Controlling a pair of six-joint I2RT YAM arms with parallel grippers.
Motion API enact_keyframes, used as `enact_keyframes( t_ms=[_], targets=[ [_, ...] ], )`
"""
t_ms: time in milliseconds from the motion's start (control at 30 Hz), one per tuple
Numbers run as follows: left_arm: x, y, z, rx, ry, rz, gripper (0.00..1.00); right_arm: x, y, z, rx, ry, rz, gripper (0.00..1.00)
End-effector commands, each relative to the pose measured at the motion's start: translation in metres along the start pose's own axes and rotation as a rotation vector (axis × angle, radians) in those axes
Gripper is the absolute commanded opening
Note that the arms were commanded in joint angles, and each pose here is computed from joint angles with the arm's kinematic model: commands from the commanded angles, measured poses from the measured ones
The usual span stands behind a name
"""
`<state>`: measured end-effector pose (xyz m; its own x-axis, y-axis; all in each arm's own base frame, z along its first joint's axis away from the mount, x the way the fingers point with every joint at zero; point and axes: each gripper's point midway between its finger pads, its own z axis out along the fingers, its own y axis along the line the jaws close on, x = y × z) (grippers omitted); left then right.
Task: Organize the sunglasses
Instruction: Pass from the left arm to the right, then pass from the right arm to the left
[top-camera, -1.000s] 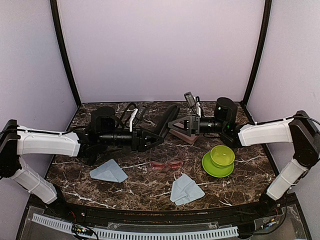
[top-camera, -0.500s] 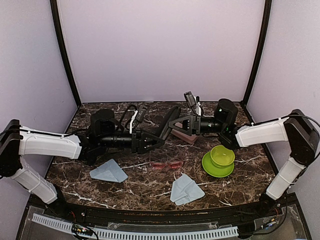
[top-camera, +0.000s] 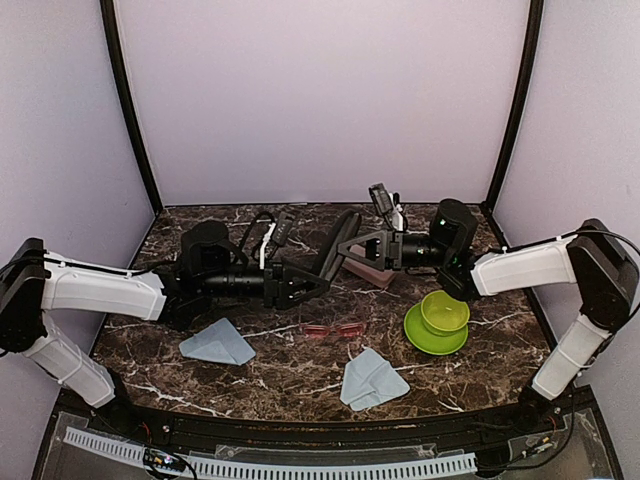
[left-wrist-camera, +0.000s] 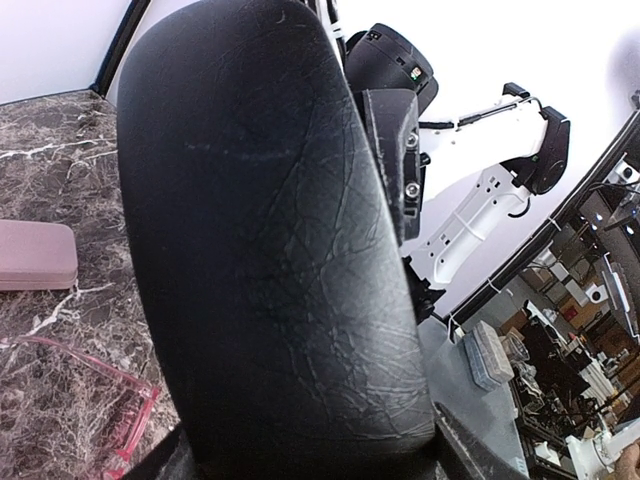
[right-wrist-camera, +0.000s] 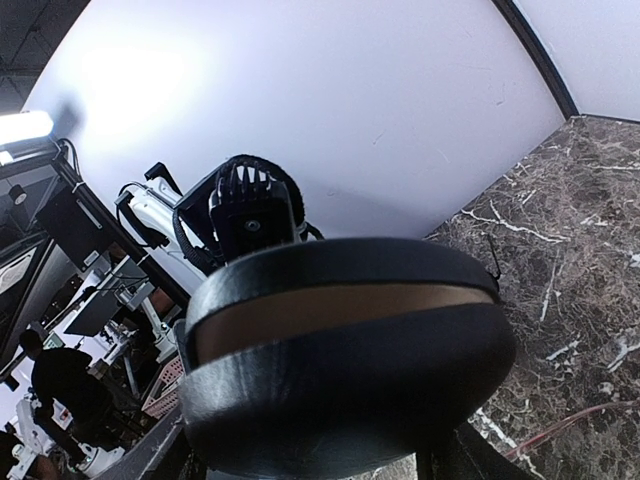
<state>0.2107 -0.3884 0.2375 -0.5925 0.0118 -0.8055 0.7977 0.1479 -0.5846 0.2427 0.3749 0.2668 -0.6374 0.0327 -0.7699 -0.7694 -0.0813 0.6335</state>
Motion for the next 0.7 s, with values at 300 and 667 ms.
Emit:
enact_keyframes(
  t_ms=[300,667],
  targets=[
    [-0.002,0.006,0.001,-0.064,0.018,0.026,0.86,0.006,-0.001,0.006,-0.032,0.040,-0.045,0.00],
    [-0.011,0.023,0.013,-0.146,0.055,0.049,0.87,0.017,-0.006,0.007,-0.040,0.074,-0.035,0.00]
  ],
)
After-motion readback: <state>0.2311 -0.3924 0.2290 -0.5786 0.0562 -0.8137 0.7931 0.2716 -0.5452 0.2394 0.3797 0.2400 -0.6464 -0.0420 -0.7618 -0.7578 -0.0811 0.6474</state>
